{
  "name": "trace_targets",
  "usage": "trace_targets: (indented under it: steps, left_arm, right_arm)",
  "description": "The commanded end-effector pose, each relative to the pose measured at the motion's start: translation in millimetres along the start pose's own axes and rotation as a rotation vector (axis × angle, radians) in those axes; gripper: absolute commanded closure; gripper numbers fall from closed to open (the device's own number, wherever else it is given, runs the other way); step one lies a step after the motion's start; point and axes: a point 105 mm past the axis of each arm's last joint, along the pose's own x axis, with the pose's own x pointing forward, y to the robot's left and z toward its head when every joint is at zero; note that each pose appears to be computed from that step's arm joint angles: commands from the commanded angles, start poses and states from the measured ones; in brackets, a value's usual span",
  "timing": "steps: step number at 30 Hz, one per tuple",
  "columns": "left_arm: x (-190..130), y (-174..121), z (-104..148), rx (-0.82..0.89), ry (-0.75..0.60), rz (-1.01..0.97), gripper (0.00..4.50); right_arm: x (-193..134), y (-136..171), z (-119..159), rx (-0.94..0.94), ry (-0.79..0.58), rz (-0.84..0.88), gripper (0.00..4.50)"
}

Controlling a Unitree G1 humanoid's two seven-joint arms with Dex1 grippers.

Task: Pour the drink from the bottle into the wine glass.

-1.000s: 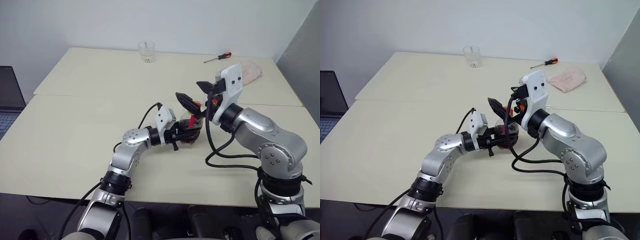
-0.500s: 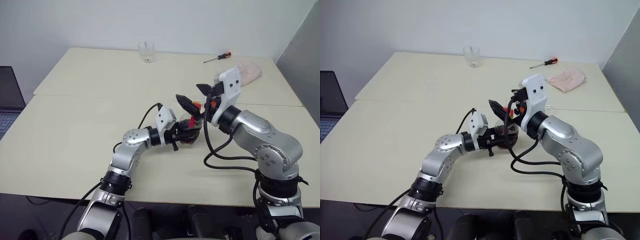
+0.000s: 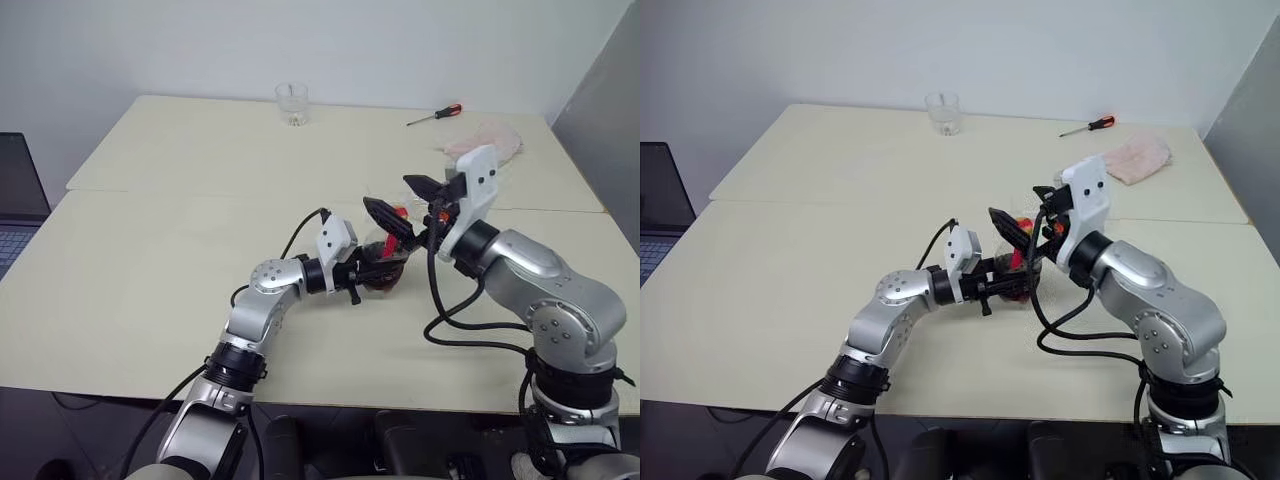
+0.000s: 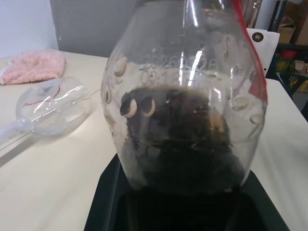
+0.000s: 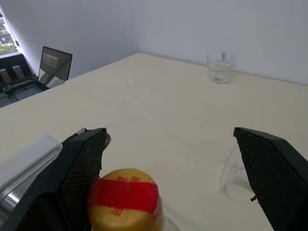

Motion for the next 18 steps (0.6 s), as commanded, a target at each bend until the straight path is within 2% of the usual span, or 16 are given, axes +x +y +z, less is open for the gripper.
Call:
trace_targets:
  steps: [1, 18]
  left_arm:
    - [1.8, 1.5, 23.0, 0.072, -0.068, -0.009, 3.37]
    - [1.4, 3.5, 22.8, 0.079, -0.063, -0.011, 3.37]
  right_arm:
    - [-14.6, -12.2, 9.9, -0.026, -0.028, -0.057, 0.00]
    - [-28.8, -3.7, -3.5, -0.044, 0.025, -0.001, 0.00]
